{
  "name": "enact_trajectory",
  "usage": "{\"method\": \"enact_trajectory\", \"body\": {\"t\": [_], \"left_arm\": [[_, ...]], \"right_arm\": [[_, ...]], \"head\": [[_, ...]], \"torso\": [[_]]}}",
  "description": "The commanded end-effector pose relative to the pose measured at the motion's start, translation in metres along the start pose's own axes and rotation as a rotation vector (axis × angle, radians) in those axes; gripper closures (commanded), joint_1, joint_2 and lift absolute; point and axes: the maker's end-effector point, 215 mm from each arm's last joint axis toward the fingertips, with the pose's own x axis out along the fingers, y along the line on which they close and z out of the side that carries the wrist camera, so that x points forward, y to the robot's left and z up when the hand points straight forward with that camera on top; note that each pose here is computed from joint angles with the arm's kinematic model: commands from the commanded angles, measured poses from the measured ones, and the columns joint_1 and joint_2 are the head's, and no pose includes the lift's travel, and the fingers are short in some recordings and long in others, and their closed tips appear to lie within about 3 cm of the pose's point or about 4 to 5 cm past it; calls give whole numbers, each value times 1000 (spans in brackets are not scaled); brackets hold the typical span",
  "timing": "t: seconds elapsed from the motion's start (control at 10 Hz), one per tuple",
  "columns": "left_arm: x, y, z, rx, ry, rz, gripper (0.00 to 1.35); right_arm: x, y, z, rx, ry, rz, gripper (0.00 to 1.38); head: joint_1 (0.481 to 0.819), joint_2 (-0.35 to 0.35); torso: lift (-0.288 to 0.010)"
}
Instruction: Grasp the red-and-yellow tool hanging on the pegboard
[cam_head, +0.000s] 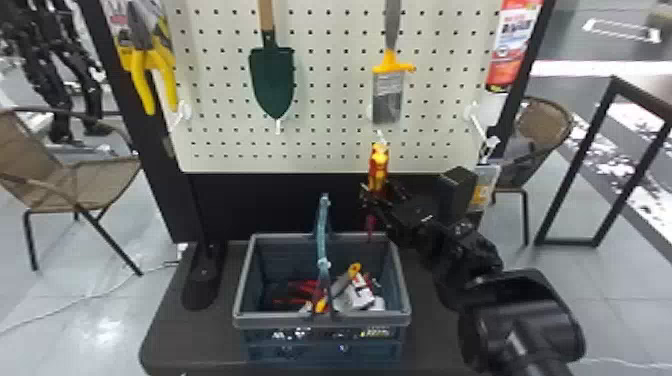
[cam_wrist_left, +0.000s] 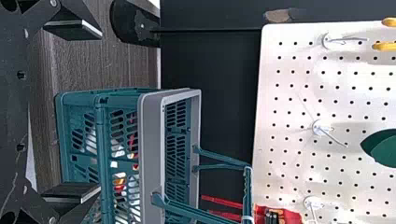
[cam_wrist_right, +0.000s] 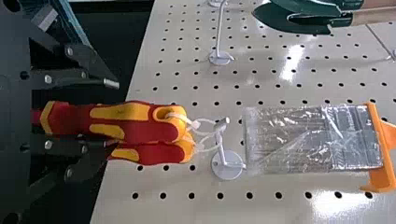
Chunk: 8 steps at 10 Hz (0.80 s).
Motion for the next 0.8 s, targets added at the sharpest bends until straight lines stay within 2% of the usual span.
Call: {"method": "enact_trajectory", "body": {"t": [0.0, 0.7], "left_arm": [[-1, 0, 0, 1, 0, -1, 157], [0, -2, 0, 1, 2, -4, 157]], "right_arm": [[-2, -1, 0, -7, 1, -5, 1285], [-3, 0, -2, 6, 4, -5, 1285]], "head": [[549, 0], [549, 0]], "torso": [[-100], [-100]]}}
